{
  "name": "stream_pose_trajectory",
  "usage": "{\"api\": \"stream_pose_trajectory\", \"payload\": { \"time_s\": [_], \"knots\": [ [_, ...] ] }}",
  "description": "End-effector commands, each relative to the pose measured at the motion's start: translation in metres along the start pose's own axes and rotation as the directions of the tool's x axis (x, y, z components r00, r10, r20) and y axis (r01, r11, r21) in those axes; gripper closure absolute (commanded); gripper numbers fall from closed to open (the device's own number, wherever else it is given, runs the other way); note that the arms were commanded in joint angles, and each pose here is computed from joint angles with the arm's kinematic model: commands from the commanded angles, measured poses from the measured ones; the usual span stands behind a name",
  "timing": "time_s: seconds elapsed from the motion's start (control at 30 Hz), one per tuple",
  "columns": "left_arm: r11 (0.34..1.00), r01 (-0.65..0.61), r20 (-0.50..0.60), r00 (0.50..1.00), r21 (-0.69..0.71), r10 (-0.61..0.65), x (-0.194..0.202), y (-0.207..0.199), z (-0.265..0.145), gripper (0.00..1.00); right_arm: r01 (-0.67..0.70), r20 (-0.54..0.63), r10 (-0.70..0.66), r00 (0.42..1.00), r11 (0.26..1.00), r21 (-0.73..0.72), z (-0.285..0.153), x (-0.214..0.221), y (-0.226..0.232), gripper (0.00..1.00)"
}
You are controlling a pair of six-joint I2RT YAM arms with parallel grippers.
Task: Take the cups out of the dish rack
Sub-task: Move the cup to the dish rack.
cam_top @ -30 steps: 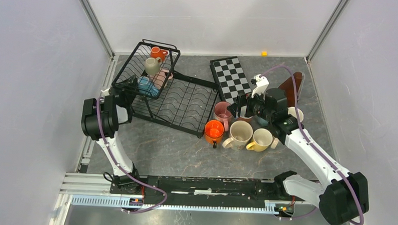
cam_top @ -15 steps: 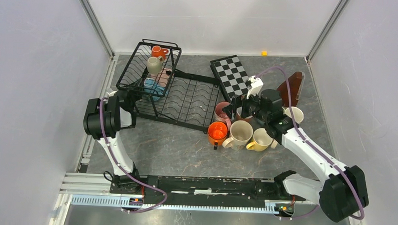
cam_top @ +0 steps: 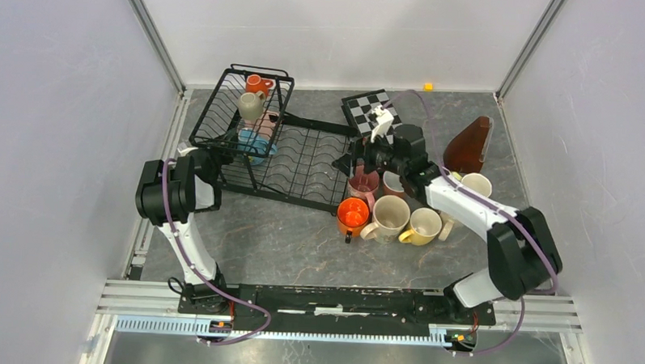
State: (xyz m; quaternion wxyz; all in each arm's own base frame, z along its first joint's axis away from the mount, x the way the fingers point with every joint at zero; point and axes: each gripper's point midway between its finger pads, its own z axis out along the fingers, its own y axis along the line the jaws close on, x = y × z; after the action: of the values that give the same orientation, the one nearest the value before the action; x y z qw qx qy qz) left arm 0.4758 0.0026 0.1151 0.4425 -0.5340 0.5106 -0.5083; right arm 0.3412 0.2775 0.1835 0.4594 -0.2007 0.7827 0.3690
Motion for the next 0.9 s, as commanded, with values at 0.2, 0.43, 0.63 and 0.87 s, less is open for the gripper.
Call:
{"api": "stream_pose_trajectory", "payload": {
  "time_s": [0.2,0.43,0.63,0.87],
  "knots": [
    [0.999,-0.040,-0.160,0.987,-0.036,0.034,0.036,0.016,-0.004,0.73,0.150,0.126,-0.129,0.984,0.974,-0.172,0.072,-0.050,0.031,0.02],
    [0.997,-0.053,-0.189,0.981,-0.062,0.041,0.041,0.017,-0.005,0.74,0.274,0.141,-0.247,0.959,0.934,-0.229,0.120,-0.049,0.032,0.02],
    [0.993,-0.079,-0.235,0.970,-0.092,0.056,0.049,0.017,-0.003,0.76,0.371,0.147,-0.344,0.927,0.894,-0.251,0.158,-0.040,0.036,0.04],
    [0.989,-0.087,-0.284,0.957,-0.121,0.049,0.061,0.018,-0.004,0.77,0.406,0.155,-0.377,0.913,0.865,-0.294,0.193,-0.027,0.045,0.09]
  ]
}}
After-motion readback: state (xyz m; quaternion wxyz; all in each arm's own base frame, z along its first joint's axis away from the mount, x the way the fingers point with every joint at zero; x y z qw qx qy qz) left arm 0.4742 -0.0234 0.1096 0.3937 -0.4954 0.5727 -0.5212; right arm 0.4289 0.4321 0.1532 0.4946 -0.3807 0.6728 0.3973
